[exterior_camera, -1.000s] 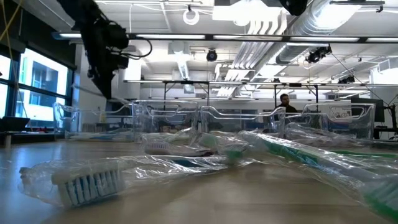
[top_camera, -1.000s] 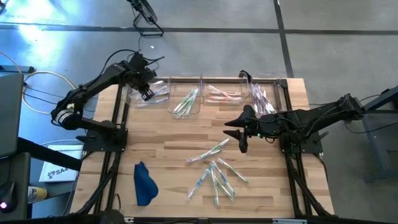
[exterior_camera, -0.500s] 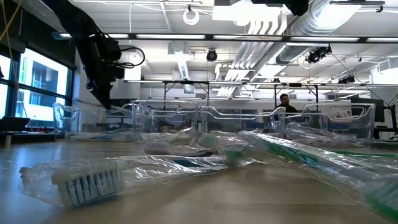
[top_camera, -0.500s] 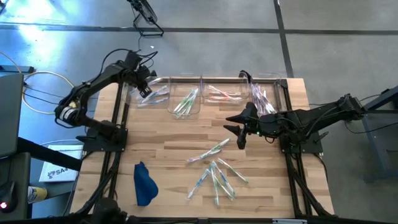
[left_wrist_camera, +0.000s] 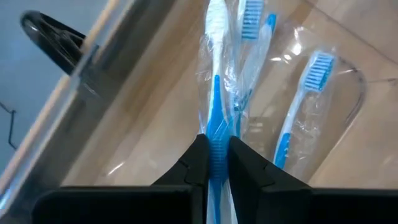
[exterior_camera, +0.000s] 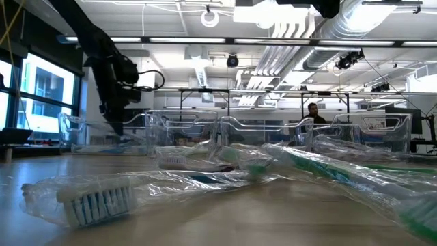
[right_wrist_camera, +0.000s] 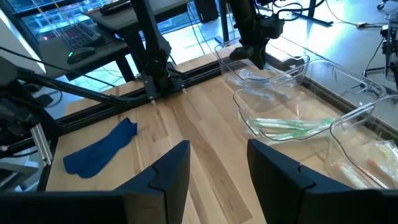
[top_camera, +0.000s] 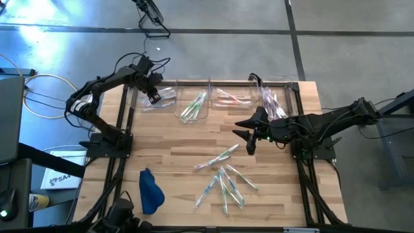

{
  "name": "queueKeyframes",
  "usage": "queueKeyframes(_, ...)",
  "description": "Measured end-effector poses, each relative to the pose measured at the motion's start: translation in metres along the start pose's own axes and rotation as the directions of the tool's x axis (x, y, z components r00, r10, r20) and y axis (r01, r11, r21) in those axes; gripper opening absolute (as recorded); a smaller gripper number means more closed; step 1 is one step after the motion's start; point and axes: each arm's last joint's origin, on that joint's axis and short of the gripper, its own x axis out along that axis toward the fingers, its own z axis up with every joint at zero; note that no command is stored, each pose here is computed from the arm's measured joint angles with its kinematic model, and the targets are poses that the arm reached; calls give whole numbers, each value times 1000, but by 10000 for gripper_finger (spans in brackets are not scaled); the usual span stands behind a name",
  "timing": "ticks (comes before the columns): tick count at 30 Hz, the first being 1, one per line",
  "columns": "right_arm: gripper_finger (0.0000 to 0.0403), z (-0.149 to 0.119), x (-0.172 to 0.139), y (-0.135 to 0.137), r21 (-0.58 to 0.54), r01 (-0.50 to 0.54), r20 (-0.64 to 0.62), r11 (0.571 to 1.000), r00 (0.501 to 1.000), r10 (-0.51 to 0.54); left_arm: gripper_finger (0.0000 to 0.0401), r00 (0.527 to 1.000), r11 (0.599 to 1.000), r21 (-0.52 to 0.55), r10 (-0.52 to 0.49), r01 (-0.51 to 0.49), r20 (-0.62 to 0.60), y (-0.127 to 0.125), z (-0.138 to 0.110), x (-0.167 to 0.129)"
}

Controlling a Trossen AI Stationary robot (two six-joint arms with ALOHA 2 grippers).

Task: Pick & Place Toothbrushes
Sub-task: Put the blue toothbrush into the left transparent bin, then put the green toothbrush into the middle left transparent bin

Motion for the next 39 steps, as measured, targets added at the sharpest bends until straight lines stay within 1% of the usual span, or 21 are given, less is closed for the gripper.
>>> queueKeyframes(7,152,0,0,0,3,0,0,1000,1000,0,33,999,1000,-6,-16,16,-30,1,-1,10)
queueKeyframes(10,152,0,0,0,3,0,0,1000,1000,0,44,1000,1000,-12,-11,10,-24,1,0,10)
queueKeyframes(13,152,0,0,0,3,0,0,1000,1000,0,68,1000,1000,-12,-11,11,-25,1,0,10)
queueKeyframes(20,152,0,0,0,0,0,0,1000,1000,0,139,1000,1000,-12,-10,10,-24,1,0,10)
queueKeyframes(23,152,0,0,0,0,0,0,1000,1000,0,158,1000,1000,-12,-10,10,-24,1,0,10)
queueKeyframes(26,152,0,0,0,0,0,0,1000,1000,0,164,1000,1000,-11,-7,7,-20,2,0,10)
queueKeyframes(33,152,0,0,0,0,0,0,1000,1000,0,166,1000,1000,-13,-6,6,-18,2,0,10)
queueKeyframes(39,152,0,0,0,0,0,0,1000,1000,0,166,999,1000,-12,20,-20,27,4,5,10)
